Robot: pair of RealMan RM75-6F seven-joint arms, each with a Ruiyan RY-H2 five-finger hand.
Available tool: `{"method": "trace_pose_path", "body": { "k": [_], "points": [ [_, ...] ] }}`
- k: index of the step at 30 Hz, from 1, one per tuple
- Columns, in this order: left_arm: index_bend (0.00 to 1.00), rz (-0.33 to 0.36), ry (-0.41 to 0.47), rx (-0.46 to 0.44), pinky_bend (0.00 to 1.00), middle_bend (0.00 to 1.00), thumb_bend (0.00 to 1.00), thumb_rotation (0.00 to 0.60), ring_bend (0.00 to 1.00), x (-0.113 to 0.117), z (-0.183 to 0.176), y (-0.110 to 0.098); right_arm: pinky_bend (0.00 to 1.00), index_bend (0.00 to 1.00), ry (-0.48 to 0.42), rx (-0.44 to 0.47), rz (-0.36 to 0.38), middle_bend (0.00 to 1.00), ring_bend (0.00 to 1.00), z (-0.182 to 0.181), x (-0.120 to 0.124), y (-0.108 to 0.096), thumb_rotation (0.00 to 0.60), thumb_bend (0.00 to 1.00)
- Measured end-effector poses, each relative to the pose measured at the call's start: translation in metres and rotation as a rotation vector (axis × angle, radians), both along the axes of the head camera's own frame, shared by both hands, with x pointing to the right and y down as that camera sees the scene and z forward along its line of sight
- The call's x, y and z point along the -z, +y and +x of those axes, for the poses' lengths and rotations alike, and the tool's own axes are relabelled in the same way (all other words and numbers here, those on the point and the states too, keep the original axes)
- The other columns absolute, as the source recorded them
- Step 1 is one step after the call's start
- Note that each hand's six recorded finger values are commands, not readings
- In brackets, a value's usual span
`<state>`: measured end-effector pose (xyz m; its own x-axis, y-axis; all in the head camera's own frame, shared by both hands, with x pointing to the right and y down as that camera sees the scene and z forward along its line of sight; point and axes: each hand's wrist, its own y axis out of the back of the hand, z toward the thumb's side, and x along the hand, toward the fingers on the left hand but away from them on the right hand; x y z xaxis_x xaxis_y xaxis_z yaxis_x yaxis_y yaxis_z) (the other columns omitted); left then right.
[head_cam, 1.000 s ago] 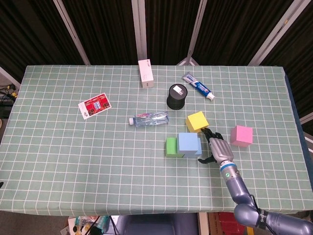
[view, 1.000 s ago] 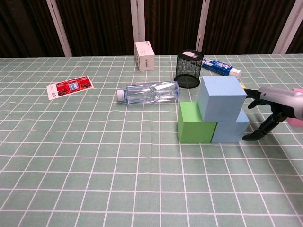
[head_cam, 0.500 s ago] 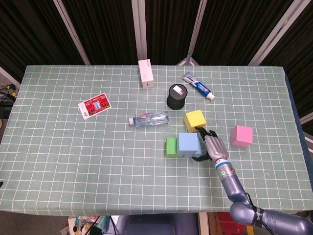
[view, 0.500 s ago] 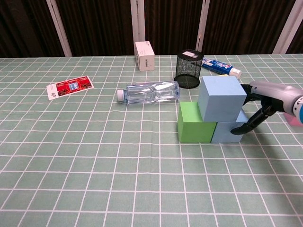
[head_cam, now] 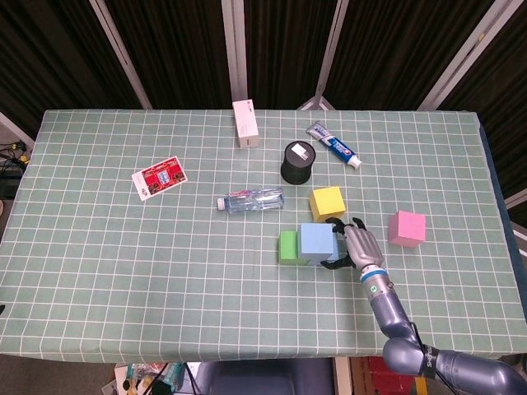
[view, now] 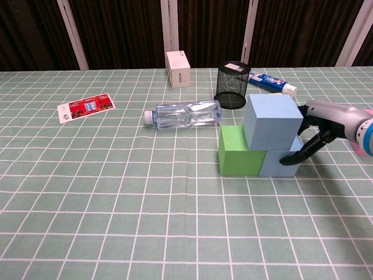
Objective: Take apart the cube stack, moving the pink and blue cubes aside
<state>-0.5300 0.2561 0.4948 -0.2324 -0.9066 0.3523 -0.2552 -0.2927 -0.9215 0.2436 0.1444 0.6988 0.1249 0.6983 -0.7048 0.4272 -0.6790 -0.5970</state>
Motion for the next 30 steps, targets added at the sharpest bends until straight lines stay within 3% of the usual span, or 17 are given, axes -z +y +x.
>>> {"method": "trace_pose_path", "body": {
  "k": [7,18,30],
  "points": [
    [0.17,-0.001,0.001,-0.001,0.00,0.00,0.18,0.600,0.00,0.000,0.000,0.000,0.00,0.36,0.009,-0.003,0.034,0.52,0.33,0.002,0.003,-0.001,0.600,0.17],
    [0.17,-0.004,-0.001,-0.006,0.00,0.00,0.18,0.600,0.00,-0.001,0.001,0.000,0.00,0.36,0.052,-0.084,0.088,0.53,0.34,0.042,0.013,-0.015,0.600,0.17],
    [0.17,-0.007,-0.005,-0.010,0.00,0.00,0.18,0.600,0.00,-0.002,0.003,0.000,0.00,0.36,0.081,-0.307,0.117,0.53,0.34,0.130,0.030,-0.037,0.600,0.17]
  ]
}}
